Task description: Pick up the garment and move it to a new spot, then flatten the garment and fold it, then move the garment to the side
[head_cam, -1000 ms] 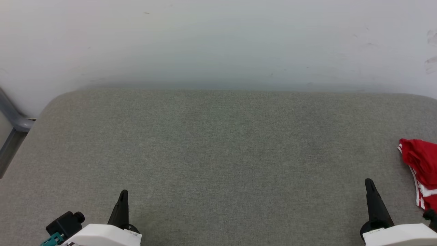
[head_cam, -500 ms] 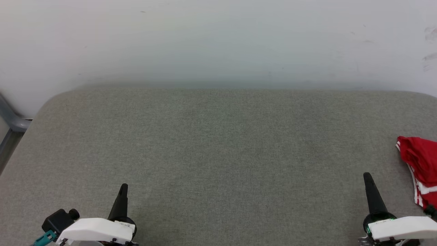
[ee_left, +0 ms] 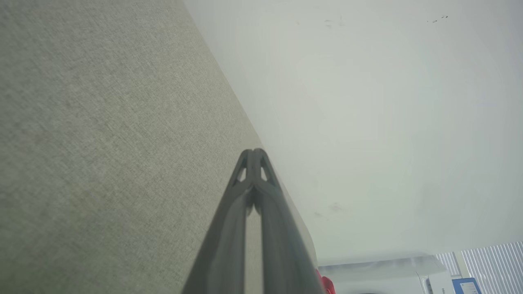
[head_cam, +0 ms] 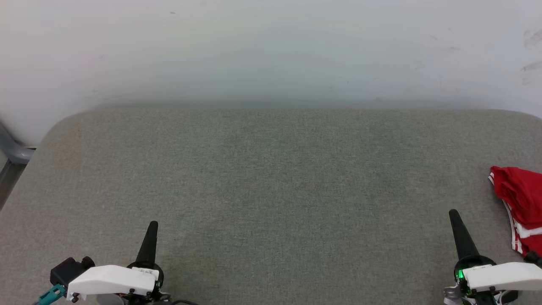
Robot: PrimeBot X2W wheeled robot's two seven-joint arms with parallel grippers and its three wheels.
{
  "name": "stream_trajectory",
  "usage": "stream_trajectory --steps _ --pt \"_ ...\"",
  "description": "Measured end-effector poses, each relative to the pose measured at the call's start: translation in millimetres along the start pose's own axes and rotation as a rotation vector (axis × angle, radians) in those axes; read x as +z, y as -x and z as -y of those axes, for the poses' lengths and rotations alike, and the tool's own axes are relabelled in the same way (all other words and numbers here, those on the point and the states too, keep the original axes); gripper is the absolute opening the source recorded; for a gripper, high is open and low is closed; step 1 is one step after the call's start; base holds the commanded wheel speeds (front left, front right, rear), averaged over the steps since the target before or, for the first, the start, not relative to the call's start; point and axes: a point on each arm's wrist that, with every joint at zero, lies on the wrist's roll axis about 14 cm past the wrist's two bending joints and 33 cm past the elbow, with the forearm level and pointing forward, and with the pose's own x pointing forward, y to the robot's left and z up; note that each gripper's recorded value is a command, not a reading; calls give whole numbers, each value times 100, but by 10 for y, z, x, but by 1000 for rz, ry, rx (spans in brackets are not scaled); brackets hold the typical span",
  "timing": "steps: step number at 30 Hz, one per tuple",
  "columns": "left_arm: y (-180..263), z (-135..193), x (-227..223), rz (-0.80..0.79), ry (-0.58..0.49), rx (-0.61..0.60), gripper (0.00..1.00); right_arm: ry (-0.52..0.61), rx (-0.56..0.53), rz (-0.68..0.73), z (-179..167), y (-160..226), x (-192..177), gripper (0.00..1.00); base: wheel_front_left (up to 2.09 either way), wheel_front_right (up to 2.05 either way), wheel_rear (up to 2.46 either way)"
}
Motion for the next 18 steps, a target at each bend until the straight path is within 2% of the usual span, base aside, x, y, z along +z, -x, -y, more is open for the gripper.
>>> stream_trajectory --steps 18 --pt "-90 87 -5 -15 178 -33 0 -165 4 -5 -19 -69 25 0 0 0 0"
